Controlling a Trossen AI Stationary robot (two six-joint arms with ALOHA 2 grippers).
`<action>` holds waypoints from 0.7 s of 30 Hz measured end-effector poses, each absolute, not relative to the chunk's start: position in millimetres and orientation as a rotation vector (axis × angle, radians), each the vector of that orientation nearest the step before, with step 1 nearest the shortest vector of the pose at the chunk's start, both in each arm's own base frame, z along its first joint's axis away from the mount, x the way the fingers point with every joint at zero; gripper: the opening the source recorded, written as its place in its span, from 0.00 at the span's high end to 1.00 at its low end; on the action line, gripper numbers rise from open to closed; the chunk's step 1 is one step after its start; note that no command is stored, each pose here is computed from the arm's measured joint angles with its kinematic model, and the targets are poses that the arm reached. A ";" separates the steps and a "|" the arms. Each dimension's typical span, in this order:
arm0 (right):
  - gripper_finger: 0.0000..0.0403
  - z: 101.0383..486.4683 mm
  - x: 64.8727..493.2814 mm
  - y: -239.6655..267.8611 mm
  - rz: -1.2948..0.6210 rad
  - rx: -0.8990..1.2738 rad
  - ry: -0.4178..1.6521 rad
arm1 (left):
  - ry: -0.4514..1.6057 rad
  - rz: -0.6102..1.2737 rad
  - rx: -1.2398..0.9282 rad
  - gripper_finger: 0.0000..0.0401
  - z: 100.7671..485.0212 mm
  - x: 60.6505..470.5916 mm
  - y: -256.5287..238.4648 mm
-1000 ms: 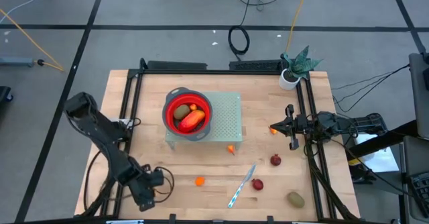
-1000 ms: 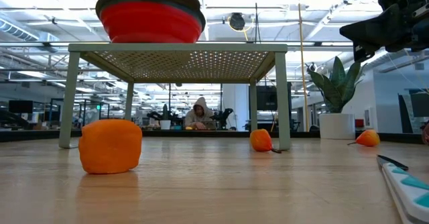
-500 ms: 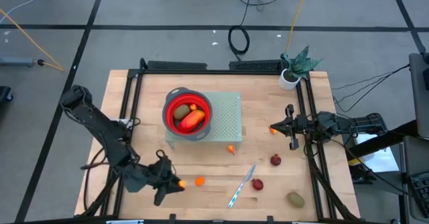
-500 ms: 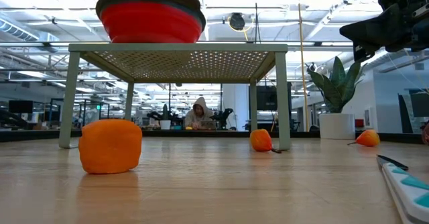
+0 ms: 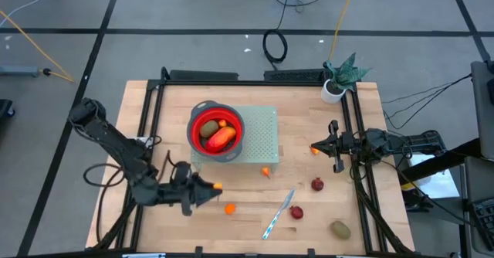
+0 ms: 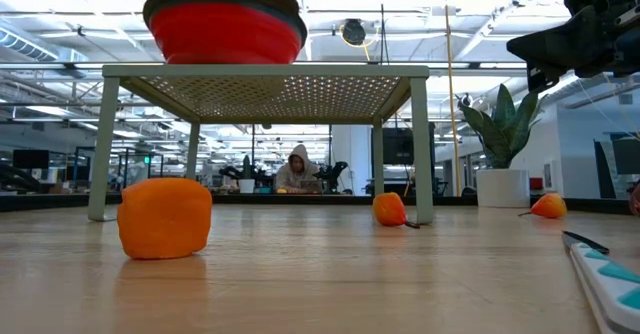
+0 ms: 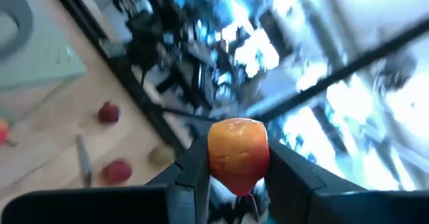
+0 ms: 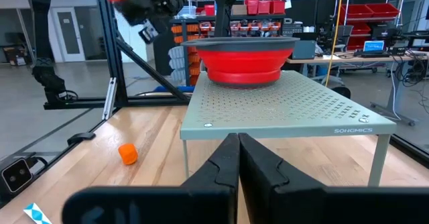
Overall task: Pick & Place Fruit
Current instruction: Put the orange pear into the red strainer bowl on the shelf
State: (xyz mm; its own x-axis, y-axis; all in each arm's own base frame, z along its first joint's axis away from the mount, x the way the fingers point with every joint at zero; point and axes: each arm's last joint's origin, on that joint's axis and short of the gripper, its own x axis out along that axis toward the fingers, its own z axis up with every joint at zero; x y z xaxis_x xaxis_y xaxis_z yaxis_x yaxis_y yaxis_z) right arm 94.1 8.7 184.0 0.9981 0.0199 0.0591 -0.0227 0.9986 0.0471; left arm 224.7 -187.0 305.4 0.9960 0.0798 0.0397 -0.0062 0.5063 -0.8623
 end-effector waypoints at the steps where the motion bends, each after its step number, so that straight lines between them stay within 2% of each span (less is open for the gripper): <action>1: 1.00 184.0 94.0 8.7 0.021 0.048 -0.059 | -0.106 0.065 -1.059 0.72 307.7 224.8 -185.9; 11: 1.00 184.0 94.0 8.7 0.021 0.048 -0.059 | -0.353 0.234 -1.275 0.72 324.2 220.9 -176.3; 21: 1.00 184.0 94.1 8.7 0.022 0.048 -0.059 | -0.466 0.368 -1.444 0.72 323.1 218.9 -172.0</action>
